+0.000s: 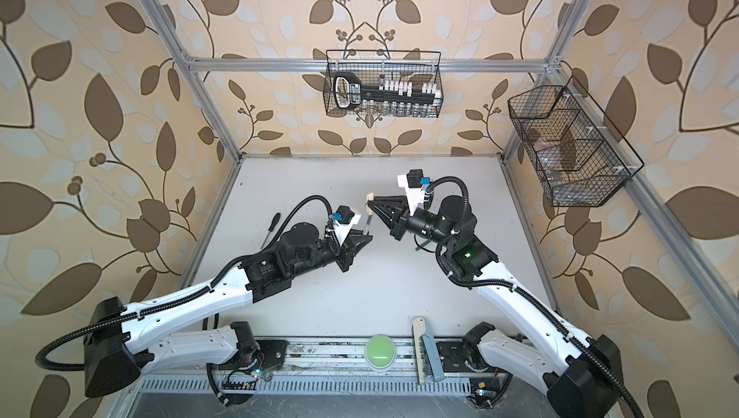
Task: Insert the pens into the pen caps
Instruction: 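Lower the beige cap onto the pen nib with the right gripper, then open the right gripper to release the cap on the pen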
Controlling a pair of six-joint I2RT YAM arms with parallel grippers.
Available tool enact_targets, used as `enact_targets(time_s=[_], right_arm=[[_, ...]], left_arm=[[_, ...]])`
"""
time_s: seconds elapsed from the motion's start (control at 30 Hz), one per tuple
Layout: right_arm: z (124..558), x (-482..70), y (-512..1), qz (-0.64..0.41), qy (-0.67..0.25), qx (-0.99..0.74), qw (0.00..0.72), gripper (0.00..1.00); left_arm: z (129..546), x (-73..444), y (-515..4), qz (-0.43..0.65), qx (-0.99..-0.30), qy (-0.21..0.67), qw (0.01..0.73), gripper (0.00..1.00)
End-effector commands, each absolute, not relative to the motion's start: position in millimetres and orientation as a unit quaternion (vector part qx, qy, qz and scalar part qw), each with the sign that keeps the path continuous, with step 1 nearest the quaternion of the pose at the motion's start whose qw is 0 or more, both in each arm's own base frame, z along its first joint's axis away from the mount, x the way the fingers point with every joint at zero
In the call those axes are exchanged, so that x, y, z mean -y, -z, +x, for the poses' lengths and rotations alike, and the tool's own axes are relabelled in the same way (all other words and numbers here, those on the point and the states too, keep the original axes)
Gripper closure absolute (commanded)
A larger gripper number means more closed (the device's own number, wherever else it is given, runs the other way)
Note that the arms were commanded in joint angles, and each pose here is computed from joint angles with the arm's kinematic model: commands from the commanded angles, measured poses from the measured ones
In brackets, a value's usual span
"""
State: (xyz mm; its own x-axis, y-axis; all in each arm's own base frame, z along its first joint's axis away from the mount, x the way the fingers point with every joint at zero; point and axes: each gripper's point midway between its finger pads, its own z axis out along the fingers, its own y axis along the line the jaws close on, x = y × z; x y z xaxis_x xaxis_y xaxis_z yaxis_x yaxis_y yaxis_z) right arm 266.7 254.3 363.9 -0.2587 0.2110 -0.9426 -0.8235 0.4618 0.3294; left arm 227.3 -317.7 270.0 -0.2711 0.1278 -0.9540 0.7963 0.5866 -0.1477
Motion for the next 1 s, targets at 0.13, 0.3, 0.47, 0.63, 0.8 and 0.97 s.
enact_targets(time_s=[0.13,0.3,0.47,0.63,0.8,0.97], right_arm=[[272,-247,-341,-0.225,-0.441,-0.669,0.554,0.86],[274,-247,-335,-0.222,-0.438,-0.675,0.551,0.83],[275,-243,-336,-0.218,-0.433,-0.676,0.556,0.82],[274,-245,-337,-0.224,-0.436,-0.673,0.554,0.77],[268,-245,-343,-0.234,-0.429,-0.665,0.564,0.76],[261,-243,-352,-0.244,-0.425,-0.655,0.575,0.76]], left_arm=[[222,315,-337,0.3,-0.669,0.359,0.578,1.0],[220,315,-340,0.304,-0.665,0.362,0.578,1.0],[218,315,-342,0.308,-0.661,0.364,0.579,1.0],[219,317,-342,0.312,-0.662,0.363,0.576,1.0],[221,318,-340,0.313,-0.665,0.357,0.577,1.0],[225,321,-335,0.315,-0.671,0.348,0.573,1.0]])
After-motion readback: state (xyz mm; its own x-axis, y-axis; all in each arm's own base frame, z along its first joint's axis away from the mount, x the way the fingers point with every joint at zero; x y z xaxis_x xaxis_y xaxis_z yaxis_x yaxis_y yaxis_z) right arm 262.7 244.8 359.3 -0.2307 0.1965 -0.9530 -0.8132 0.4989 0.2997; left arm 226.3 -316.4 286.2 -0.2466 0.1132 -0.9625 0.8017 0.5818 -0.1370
